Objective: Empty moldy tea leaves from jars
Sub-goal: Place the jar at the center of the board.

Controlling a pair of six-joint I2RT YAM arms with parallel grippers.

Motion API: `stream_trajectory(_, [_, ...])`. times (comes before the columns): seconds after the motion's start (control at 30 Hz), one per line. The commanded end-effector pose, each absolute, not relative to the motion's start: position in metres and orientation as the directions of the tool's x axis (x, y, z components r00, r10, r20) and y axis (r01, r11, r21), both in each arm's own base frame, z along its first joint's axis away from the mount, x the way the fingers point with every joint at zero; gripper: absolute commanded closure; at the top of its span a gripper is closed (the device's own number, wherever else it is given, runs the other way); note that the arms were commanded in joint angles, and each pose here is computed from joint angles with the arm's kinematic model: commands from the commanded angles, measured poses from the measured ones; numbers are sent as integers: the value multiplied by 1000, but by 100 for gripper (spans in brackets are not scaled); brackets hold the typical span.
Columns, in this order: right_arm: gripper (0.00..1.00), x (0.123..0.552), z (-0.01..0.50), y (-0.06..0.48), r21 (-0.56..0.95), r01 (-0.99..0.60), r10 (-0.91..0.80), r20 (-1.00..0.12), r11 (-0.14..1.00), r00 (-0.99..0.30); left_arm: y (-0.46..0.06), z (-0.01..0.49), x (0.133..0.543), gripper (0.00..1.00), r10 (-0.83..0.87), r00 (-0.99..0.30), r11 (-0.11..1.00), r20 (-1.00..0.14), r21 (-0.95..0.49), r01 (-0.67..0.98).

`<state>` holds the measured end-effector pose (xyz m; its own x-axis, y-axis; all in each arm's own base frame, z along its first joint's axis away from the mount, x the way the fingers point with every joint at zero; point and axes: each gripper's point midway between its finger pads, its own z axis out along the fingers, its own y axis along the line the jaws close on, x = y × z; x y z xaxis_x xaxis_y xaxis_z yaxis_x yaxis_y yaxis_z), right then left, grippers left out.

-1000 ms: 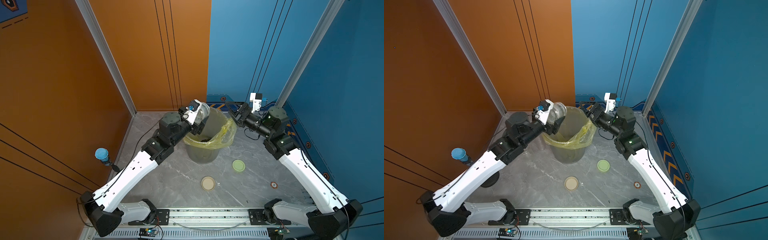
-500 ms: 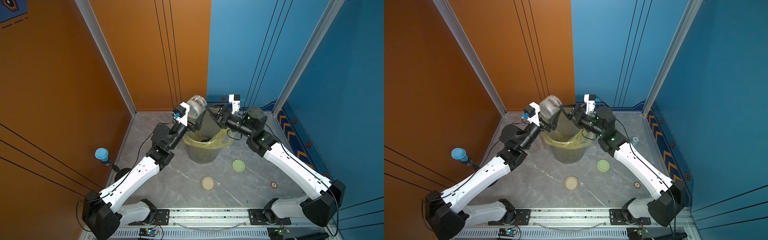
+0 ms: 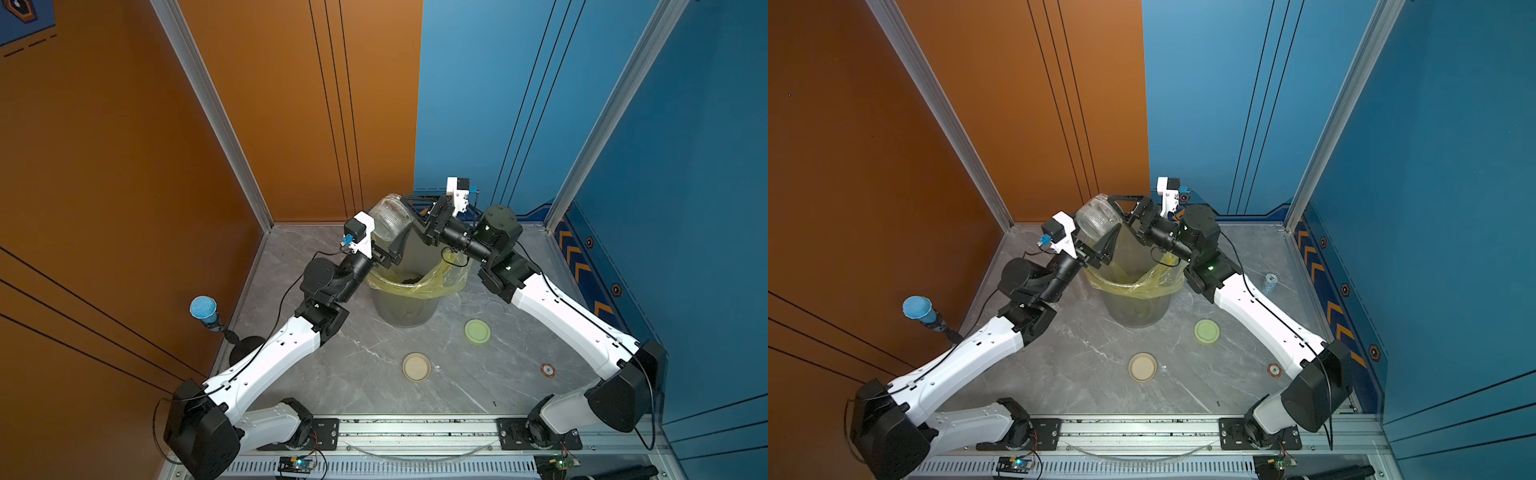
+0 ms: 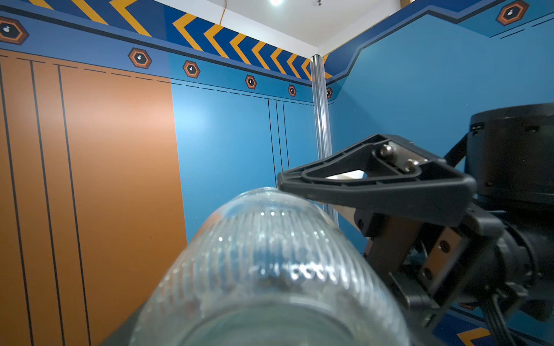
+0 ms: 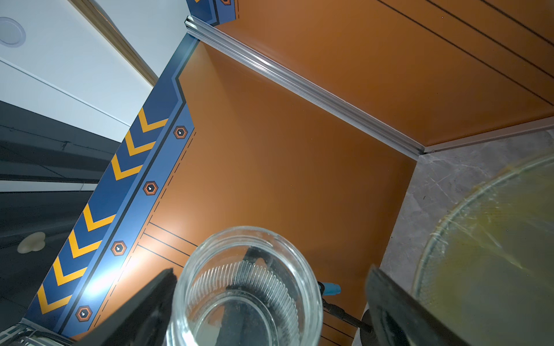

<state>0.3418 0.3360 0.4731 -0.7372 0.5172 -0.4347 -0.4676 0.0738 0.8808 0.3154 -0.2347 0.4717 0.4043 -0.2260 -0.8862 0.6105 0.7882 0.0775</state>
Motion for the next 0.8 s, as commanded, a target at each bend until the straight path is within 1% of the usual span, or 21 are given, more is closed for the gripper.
stream_trajectory(0.0, [0, 331, 496, 345, 859, -511, 499, -448, 12, -742, -231, 501, 300, 62, -297, 474, 765, -829, 91, 638])
stream_trajectory(0.2, [0, 329, 498, 350, 858, -513, 485, -452, 7, -749, -237, 502, 304, 62, -303, 464, 737, -832, 103, 668])
stream_trajectory(0.3, [3, 327, 498, 353, 858, -513, 474, -455, 7, -754, -237, 496, 310, 62, -296, 445, 732, -845, 98, 674])
stream_trajectory(0.5, [5, 324, 493, 361, 862, -507, 446, -459, 15, -768, -236, 485, 320, 62, -280, 425, 739, -861, 90, 668])
stream_trajectory(0.63, [3, 330, 487, 351, 860, -506, 460, -474, 62, -751, -231, 489, 318, 62, -286, 423, 741, -860, 82, 666])
stream_trajectory(0.77, [4, 331, 495, 350, 864, -503, 461, -454, 21, -762, -232, 491, 317, 62, -285, 428, 737, -858, 90, 670])
